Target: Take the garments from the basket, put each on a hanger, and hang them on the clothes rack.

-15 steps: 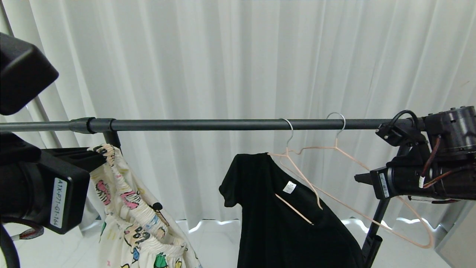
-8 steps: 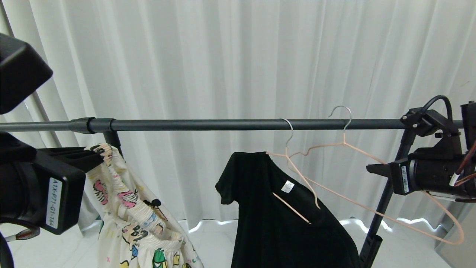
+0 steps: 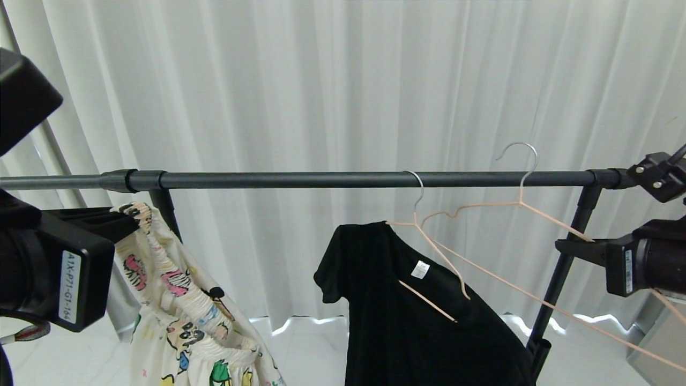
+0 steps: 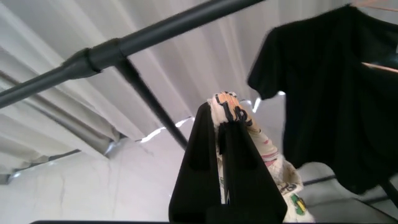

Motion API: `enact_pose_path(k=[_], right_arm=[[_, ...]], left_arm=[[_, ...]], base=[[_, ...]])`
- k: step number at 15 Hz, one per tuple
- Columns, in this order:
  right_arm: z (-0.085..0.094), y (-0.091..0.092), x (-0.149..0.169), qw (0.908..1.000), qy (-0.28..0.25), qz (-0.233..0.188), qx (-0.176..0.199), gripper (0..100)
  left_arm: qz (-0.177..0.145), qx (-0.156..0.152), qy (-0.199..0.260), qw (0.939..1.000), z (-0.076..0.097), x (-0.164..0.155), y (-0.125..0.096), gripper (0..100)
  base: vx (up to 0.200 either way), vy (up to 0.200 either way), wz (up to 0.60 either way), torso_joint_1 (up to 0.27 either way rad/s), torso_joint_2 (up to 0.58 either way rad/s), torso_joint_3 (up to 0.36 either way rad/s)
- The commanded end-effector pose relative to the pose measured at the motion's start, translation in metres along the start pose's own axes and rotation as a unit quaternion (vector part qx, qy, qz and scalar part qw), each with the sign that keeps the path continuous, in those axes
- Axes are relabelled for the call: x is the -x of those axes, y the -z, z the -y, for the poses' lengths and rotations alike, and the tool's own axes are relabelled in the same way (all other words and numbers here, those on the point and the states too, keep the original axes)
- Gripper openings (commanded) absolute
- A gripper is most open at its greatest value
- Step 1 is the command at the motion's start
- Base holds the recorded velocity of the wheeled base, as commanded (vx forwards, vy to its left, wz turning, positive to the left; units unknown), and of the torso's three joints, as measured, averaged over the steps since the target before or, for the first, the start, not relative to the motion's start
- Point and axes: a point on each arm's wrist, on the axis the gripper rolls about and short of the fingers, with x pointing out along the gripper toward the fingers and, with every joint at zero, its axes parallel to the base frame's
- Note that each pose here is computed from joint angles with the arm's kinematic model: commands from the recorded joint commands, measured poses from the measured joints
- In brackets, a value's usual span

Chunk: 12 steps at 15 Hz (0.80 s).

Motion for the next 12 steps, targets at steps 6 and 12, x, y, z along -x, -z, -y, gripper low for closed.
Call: enact_pose_path(k=[6, 12], right_arm=[[-0.004, 0.019, 0.052, 0.9981, -0.006, 0.061, 0.007, 0], [-0.006, 0.036, 0.068, 0.9973, -0.018, 0.070, 0.015, 0]], left_arm=[[-0.008, -0.009, -0.005, 0.9999, 0.003, -0.003, 0.004, 0], [-0.019, -0.022, -0.006, 0.9996, 0.006, -0.006, 0.012, 0]], base=[[-0.200, 0.000, 0.00, 0.004, 0.00, 0.004], [-0.200, 0.000, 0.00, 0.000, 0.00, 0.003]])
